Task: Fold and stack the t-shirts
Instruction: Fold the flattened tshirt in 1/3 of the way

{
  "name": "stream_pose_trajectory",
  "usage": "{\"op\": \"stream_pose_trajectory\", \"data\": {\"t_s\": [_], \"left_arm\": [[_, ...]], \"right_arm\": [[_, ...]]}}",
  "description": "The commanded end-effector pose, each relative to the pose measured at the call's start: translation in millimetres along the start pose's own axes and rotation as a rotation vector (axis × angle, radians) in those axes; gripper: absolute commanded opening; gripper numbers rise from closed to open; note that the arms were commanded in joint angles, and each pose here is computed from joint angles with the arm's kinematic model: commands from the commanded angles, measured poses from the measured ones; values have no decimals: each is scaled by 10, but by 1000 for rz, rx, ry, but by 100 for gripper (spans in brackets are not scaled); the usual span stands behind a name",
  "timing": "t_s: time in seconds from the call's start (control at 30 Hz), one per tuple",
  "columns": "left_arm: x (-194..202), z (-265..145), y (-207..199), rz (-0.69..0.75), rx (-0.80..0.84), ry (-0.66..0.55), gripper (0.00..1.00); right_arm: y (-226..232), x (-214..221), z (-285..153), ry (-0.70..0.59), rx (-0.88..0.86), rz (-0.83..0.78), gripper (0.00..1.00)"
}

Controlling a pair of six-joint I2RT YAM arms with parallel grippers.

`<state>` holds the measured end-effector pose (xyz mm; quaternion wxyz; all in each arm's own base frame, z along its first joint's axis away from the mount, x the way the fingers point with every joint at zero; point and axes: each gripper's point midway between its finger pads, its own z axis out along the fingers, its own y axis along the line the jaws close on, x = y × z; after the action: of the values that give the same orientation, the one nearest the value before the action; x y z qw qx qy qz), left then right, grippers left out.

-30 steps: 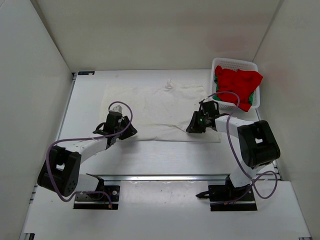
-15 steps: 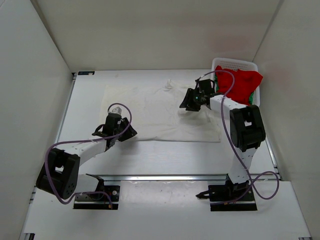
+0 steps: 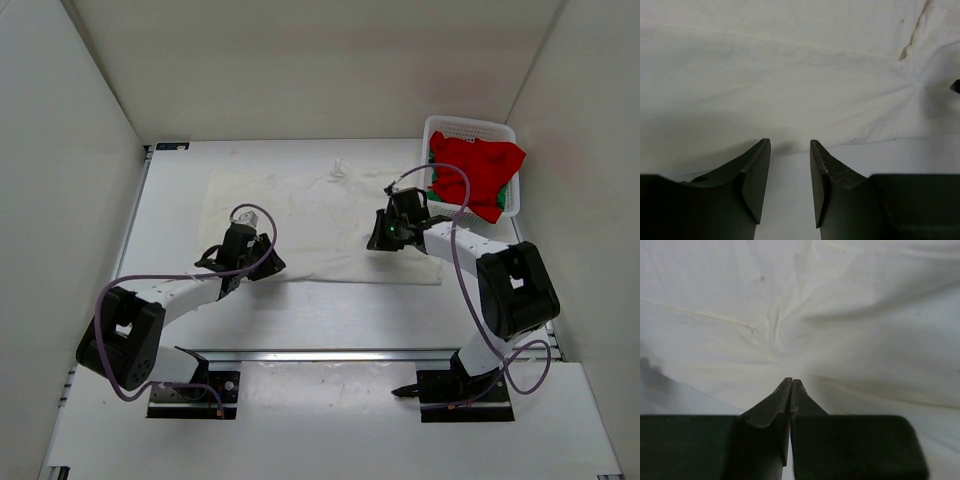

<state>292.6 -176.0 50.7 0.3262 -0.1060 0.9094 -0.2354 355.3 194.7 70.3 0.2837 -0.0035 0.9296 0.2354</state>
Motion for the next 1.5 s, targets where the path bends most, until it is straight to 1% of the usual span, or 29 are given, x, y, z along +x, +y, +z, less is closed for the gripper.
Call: {"op": "stream_pose_trajectory", "data": {"t_s": [0.0,0.07,0.17,0.2,0.23,0.3,0.33,0.47,0.53,0.6,0.63,0.7,0.73,0.77,0.83,0.87,0.9,0.97,1.0,1.07,1.1,1.13,1.17,1.23,1.33,1.4,1.47], "left_arm": [[-165,44,-165,23,28,-50,48],[-147,63,-201,17,35,-44,48],[-186,101,-312,48,45,-52,49],[-184,122,-296,45,34,-45,49],[-162,139,-259,32,29,-36,47],[-118,163,-105,-13,10,-23,47],[-136,170,7,-42,-9,-26,47],[69,121,498,-209,-70,12,47],[152,75,599,-238,-77,32,46],[200,16,635,-226,-89,38,46],[249,-48,687,-233,-109,43,46],[234,-182,745,-260,-89,17,46],[346,-242,850,-273,-119,41,47],[387,-322,897,-265,-134,42,47],[522,-422,956,-228,-172,74,47],[659,-456,984,-224,-184,111,47],[705,-486,919,-217,-151,123,47],[781,-494,907,-233,-136,132,49],[728,-488,848,-232,-117,119,50],[481,-493,687,-207,-85,66,50],[413,-500,617,-184,-74,54,50],[230,-525,490,-164,-53,18,50],[66,-544,366,-139,-33,-12,50],[-163,-555,214,-88,-28,-85,52],[-415,-539,48,-51,-2,-152,52],[-466,-489,80,-58,-8,-162,52],[-478,-452,64,-60,8,-152,53]], "right_arm": [[6,120,53,3,-15,-30,0],[22,209,73,28,-17,-43,2],[62,323,116,52,-20,-61,0],[57,405,135,69,-14,-58,0],[72,394,141,62,-13,-68,0],[22,511,169,93,3,-66,0],[33,520,170,89,12,-71,0],[-77,785,182,136,44,-50,0],[-126,968,151,170,39,-43,0],[-143,1098,105,188,40,-39,0],[-164,1254,61,222,45,-38,1],[-158,1367,-7,232,34,-46,0],[-175,1468,-57,243,33,-42,0],[-133,1514,-101,246,14,-38,0],[-166,1756,-204,288,8,-24,0],[-137,1819,-267,299,-3,-26,0],[-104,1882,-316,322,-14,-35,0],[45,1725,-406,283,-53,-60,5],[33,1676,-434,281,-45,-70,12],[181,1312,-490,214,-83,-76,24],[189,1178,-517,188,-97,-73,27],[248,999,-518,154,-111,-88,31],[240,800,-502,121,-102,-90,30],[198,562,-404,80,-62,-109,27],[124,312,-158,81,0,-136,11],[42,214,30,76,69,-169,13],[60,54,121,60,93,-186,24]]}}
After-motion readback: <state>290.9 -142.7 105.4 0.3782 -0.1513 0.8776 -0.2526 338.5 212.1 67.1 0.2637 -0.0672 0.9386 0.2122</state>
